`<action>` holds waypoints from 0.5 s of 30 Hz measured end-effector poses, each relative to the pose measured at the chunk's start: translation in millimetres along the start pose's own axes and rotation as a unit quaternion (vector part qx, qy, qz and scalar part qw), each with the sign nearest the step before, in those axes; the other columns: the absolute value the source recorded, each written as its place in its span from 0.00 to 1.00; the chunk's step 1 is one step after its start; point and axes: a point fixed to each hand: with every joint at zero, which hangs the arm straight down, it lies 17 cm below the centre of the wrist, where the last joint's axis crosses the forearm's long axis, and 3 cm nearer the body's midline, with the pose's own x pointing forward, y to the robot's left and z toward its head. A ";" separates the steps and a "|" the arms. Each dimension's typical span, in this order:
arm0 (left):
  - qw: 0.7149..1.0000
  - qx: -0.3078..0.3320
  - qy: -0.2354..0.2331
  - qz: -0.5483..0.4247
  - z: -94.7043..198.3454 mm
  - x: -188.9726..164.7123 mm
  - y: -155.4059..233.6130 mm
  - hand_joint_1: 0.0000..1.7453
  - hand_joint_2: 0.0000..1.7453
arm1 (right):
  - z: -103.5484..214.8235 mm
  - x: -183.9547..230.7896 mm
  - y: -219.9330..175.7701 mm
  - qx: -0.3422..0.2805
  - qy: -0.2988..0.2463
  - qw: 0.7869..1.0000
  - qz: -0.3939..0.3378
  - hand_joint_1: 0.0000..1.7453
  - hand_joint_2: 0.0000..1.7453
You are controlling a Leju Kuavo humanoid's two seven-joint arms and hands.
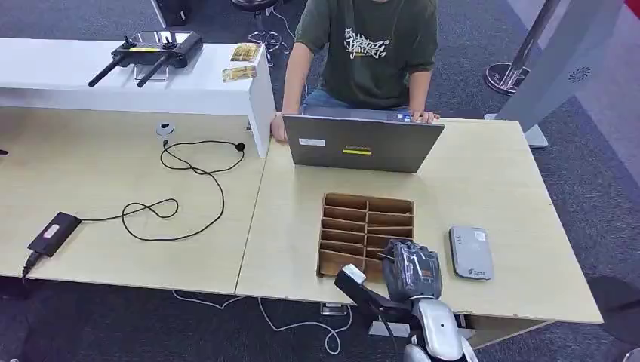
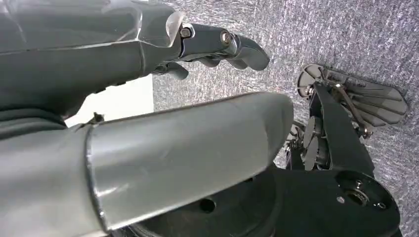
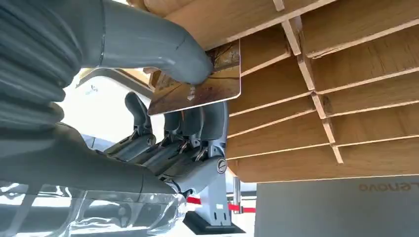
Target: Pass the card to the sensor for recognition and then transmit it.
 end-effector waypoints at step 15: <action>1.000 0.000 0.000 -0.001 0.2 -3.2 1.5 0.00 0.00 | 0.4 5.4 -41.1 -0.073 -0.011 0.997 -0.026 0.99 1.00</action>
